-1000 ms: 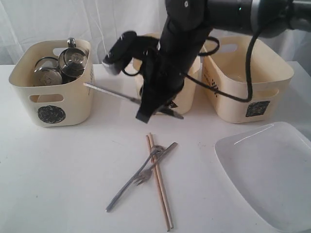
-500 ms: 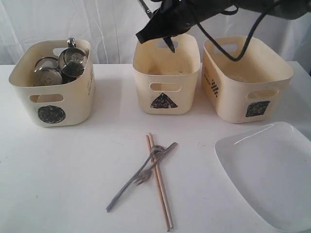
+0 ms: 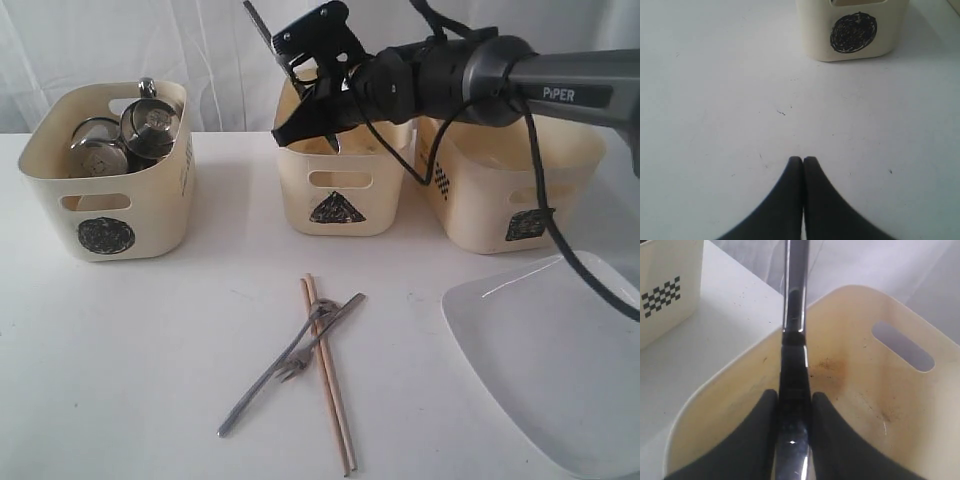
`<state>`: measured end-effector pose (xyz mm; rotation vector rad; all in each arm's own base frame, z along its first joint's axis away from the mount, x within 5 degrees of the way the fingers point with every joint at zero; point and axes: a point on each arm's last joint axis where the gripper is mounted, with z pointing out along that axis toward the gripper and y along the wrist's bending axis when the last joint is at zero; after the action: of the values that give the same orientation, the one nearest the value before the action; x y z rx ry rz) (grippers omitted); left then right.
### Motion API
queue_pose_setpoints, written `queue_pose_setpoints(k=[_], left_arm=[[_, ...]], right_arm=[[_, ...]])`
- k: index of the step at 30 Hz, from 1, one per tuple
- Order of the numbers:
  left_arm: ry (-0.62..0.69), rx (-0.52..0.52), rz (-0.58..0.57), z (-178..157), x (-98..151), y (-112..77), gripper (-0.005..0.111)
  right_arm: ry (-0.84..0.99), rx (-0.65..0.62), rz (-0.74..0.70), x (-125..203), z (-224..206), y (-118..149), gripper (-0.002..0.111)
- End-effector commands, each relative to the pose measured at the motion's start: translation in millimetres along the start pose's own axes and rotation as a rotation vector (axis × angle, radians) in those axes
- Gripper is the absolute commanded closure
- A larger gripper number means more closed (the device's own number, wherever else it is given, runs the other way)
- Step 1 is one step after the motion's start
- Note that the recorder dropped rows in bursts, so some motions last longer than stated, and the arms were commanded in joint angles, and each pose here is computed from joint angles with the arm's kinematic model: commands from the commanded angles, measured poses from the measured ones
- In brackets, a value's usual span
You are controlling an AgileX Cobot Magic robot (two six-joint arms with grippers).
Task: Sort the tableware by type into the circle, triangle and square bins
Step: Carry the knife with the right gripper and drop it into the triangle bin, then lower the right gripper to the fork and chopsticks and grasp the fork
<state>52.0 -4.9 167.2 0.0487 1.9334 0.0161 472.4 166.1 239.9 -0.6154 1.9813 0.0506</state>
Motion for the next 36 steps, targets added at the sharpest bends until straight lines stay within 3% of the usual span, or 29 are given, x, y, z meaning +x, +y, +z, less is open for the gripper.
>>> queue_pose_setpoints(k=[1, 4, 10, 13, 16, 20, 23, 27, 30, 34, 36], left_arm=[[0.001, 0.0, -0.018, 0, 1, -0.2, 0.107], [0.001, 0.0, -0.018, 0, 1, -0.2, 0.107], [0.001, 0.0, -0.018, 0, 1, -0.2, 0.107], [0.001, 0.0, -0.018, 0, 1, -0.2, 0.107], [0.001, 0.0, -0.018, 0, 1, -0.2, 0.107], [0.001, 0.0, -0.018, 0, 1, -0.2, 0.107], [0.001, 0.0, -0.018, 0, 1, -0.2, 0.107], [0.001, 0.0, -0.018, 0, 1, -0.2, 0.107], [0.001, 0.0, -0.018, 0, 1, -0.2, 0.107], [0.001, 0.0, -0.018, 0, 1, -0.2, 0.107], [0.001, 0.0, -0.018, 0, 1, -0.2, 0.107]], right_arm=[[-0.013, 0.033, 0.027, -2, -4, -17, 0.108], [0.038, 0.041, 0.073, 6, -5, -28, 0.101], [0.105, 0.039, 0.092, 14, -6, -35, 0.07], [0.109, 0.037, 0.092, 10, -11, -36, 0.064], [0.14, 0.026, 0.098, -3, -33, -38, 0.064], [0.272, -0.06, 0.217, -21, -83, -33, 0.067], [0.414, -0.173, 0.243, -24, -113, -19, 0.081], [0.595, -0.335, 0.189, -16, -124, 20, 0.106], [0.717, -0.453, 0.051, 8, -119, 63, 0.108], [0.754, -0.677, -0.374, 44, -113, 111, 0.108], [0.731, -0.735, -0.494, 53, -109, 123, 0.108]])
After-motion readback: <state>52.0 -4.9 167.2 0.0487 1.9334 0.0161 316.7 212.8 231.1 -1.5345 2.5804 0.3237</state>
